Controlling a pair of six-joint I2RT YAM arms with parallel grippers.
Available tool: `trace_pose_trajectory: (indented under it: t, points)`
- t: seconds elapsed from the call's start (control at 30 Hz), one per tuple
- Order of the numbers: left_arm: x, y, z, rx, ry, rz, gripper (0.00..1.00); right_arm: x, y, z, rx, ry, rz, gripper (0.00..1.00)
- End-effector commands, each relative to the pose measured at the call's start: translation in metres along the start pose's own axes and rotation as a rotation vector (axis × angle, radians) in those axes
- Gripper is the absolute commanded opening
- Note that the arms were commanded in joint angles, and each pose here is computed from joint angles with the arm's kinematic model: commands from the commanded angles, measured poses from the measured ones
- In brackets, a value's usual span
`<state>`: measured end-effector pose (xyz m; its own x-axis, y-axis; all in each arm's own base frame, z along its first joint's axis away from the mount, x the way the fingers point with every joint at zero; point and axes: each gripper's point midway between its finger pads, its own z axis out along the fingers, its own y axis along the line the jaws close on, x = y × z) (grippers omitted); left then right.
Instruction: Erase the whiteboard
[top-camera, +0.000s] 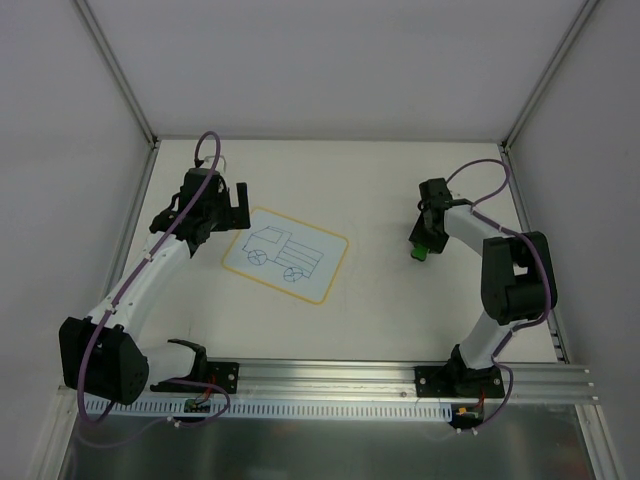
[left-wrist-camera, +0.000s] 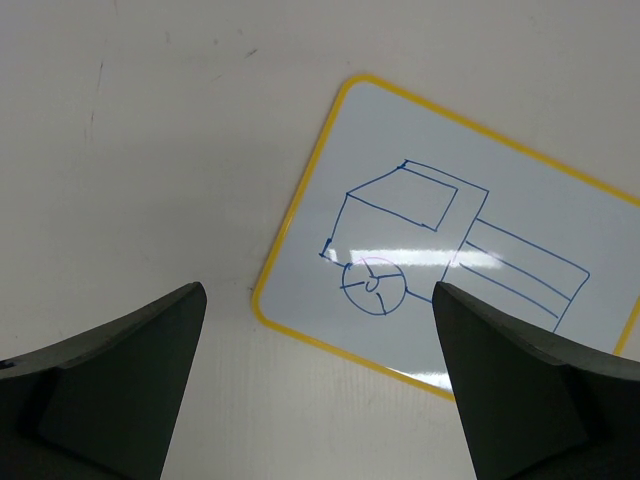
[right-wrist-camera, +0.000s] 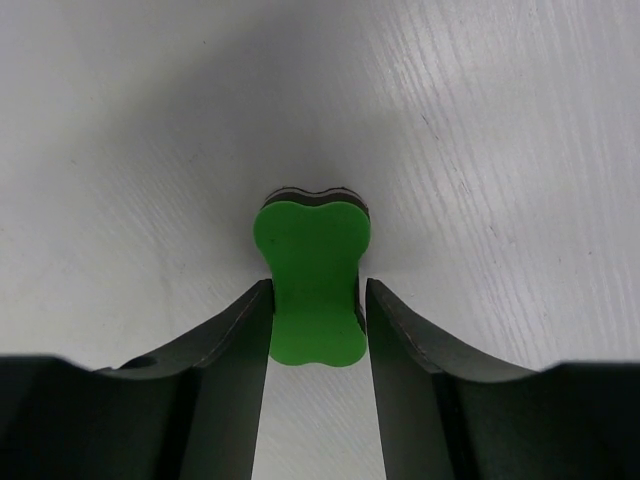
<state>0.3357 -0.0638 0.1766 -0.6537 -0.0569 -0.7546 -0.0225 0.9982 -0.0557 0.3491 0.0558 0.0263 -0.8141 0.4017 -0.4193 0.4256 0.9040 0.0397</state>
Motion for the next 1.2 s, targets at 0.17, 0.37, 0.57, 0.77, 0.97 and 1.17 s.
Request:
trace_pose_trajectory:
  t: [0.17, 0.37, 0.57, 0.77, 0.97, 1.17]
  points:
    - [-0.001, 0.005, -0.003, -0.011, -0.001, 0.012, 0.99, -0.016, 0.005, -0.003, 0.002, -0.059, -0.008, 0.24]
    - [0.006, 0.005, 0.006, -0.013, 0.032, 0.005, 0.99, -0.012, 0.044, -0.034, -0.087, -0.122, -0.146, 0.07]
    - [0.022, 0.013, 0.031, -0.030, 0.123, -0.049, 0.99, 0.035, 0.141, -0.082, -0.283, -0.155, -0.362, 0.06]
    - [0.037, 0.022, 0.057, -0.030, 0.224, -0.139, 0.95, 0.099, 0.213, -0.112, -0.415, -0.118, -0.509, 0.04]
    - [0.054, 0.034, 0.078, -0.064, 0.301, -0.163, 0.83, 0.148, 0.239, -0.106, -0.429, -0.058, -0.597, 0.03]
    - [0.068, 0.038, 0.088, -0.084, 0.354, -0.161, 0.70, 0.162, 0.242, -0.100, -0.427, -0.028, -0.611, 0.02]
